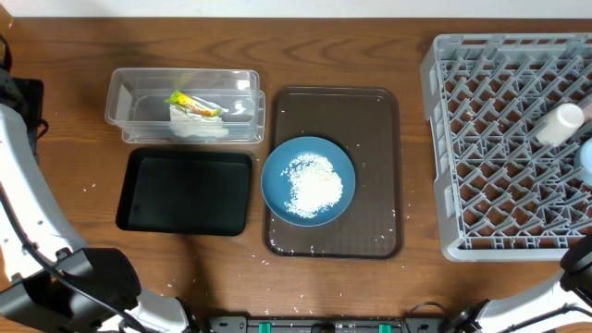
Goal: Sort waste into correct bins and load items into the dishwasher rack
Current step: 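Settle the bowl beside the cups and open the right gripper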
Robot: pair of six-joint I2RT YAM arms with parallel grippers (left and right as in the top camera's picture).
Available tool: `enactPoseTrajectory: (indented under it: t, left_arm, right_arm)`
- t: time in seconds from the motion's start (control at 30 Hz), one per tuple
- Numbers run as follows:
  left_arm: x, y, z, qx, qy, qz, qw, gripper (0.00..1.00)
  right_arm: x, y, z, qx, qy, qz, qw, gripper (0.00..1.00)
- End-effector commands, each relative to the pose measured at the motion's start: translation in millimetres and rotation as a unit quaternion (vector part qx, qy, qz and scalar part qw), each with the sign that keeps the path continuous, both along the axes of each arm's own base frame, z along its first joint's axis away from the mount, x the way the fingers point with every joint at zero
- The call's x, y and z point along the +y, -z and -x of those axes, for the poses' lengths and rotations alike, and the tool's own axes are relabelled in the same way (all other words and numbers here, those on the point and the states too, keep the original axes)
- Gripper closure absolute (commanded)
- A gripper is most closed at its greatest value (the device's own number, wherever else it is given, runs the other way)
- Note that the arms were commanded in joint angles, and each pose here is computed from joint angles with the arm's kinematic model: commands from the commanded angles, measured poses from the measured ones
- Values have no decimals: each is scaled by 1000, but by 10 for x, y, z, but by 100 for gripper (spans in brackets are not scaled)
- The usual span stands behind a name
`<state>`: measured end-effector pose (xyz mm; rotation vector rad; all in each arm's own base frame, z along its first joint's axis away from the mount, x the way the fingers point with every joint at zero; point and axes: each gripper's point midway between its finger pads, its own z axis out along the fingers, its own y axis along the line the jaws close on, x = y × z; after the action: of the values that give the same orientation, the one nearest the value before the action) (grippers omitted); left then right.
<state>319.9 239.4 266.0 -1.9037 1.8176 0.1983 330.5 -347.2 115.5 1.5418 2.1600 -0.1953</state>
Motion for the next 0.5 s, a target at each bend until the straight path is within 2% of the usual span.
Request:
enactPoseTrajectory:
  t: [0.0, 0.47]
  left_arm:
    - [32, 25, 28, 13, 0, -6, 1000, 8]
    - [32, 25, 28, 13, 0, -6, 1000, 8]
  right_arm:
    - [-114, 10, 93, 23, 13, 22, 999, 99]
    - [-252, 47, 367, 39, 42, 13, 998, 99]
